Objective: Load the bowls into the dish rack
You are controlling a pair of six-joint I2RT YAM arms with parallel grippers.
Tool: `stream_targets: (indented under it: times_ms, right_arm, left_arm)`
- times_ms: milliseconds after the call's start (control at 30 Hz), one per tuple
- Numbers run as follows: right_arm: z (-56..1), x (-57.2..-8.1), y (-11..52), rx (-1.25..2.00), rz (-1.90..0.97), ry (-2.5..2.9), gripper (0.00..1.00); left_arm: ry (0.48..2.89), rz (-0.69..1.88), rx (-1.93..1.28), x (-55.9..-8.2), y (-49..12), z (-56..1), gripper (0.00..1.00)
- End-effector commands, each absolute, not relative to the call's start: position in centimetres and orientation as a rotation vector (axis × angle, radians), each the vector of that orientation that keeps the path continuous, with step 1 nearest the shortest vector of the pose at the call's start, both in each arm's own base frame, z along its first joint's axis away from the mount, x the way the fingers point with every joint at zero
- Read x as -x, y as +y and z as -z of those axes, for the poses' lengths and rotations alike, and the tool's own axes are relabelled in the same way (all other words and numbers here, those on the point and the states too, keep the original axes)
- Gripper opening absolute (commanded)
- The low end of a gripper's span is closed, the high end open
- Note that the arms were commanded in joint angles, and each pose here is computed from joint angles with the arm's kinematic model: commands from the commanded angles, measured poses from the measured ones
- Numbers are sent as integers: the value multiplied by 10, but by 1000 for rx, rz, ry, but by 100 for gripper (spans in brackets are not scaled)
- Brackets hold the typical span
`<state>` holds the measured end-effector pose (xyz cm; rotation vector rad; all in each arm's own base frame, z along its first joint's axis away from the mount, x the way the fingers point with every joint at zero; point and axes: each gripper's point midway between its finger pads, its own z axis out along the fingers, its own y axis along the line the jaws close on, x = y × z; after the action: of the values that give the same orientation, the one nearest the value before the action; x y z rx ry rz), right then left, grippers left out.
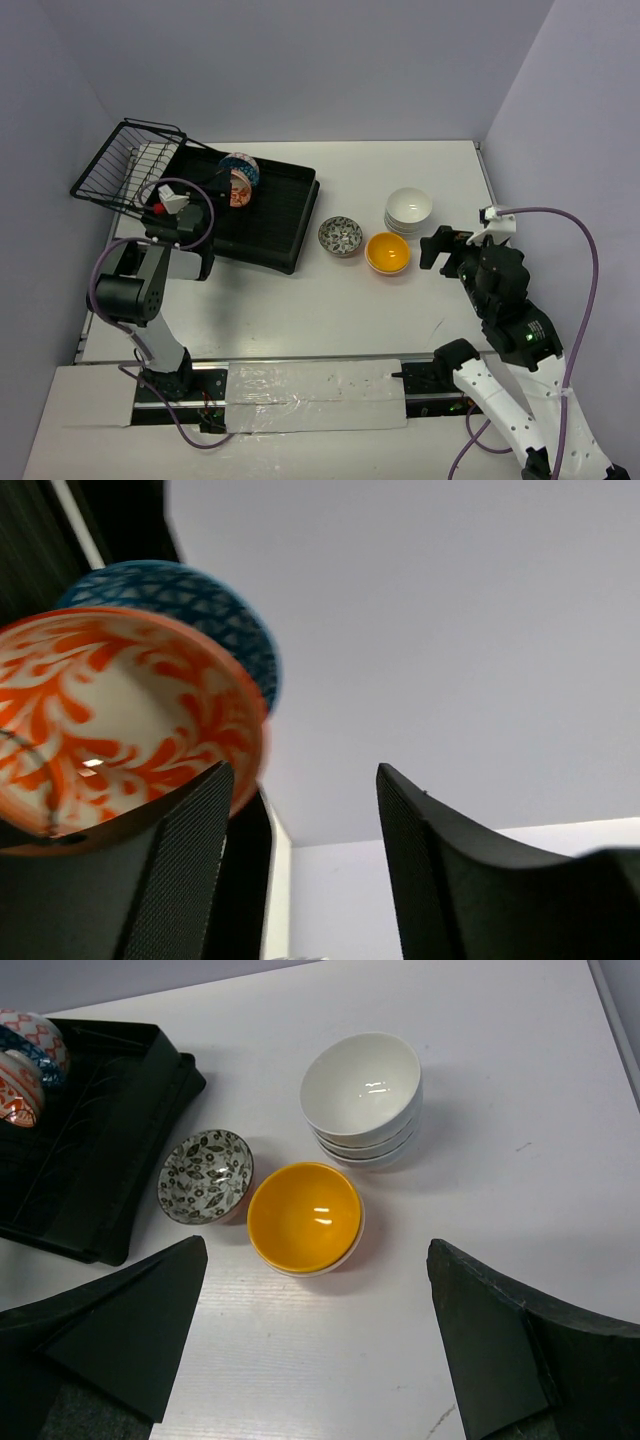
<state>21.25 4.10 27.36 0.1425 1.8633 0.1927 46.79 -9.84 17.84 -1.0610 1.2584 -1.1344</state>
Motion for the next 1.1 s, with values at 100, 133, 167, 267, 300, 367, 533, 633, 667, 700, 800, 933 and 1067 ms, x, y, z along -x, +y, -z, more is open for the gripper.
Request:
stream_targets:
  times_ms: [100,133,167,267,300,367,533,633,667,700,800,933,1067]
  right_arm:
    - [-283,-210,44,-127,-221,1826,98]
    - [-284,-210,44,-126,-220,1824,98]
    - [-285,-210,44,-125,-225,1819,98]
    - [-286,-210,47,-117,-238,1816,99]
    - [-286,-210,48,-112,-243,1817,98]
    - [-288,-210,49,-111,-251,1812,99]
    - [-289,-210,51,-101,-262,1807,98]
    - [-288,-212,53,-93,-269,1810,99]
    - [-288,-212,54,-93,-271,1811,98]
    - [-288,-212,54,-94,-272,1813,99]
    - [-288,-212,55,-93,-280,1811,99]
    - [-287,-211,54,-97,-279,1818,98]
    - [-287,-209,53,-107,-281,1817,98]
  left_arm:
    - [1247,1121,972,-455,-100,-225,72]
    - [1260,1106,964,-453,-100,-226,73]
    - [1292,1075,969,-449,-98,-226,74]
    - [1366,1017,977,-438,-97,-224,79]
    - [1366,1013,954,-435,-97,-239,81]
    - [1459,948,856,-431,-107,-242,83]
    - [1756,702,456,-424,-158,-260,87]
    - [1904,655,220,-414,-208,-264,89]
    - [1930,641,76,-404,-231,-264,89]
    - [1954,645,-1,-400,-244,-275,89]
    - [2066,597,-272,-387,-288,-250,89]
    - [2204,535,-615,-370,-346,-213,87]
    - [2288,404,-944,-335,-378,-168,86]
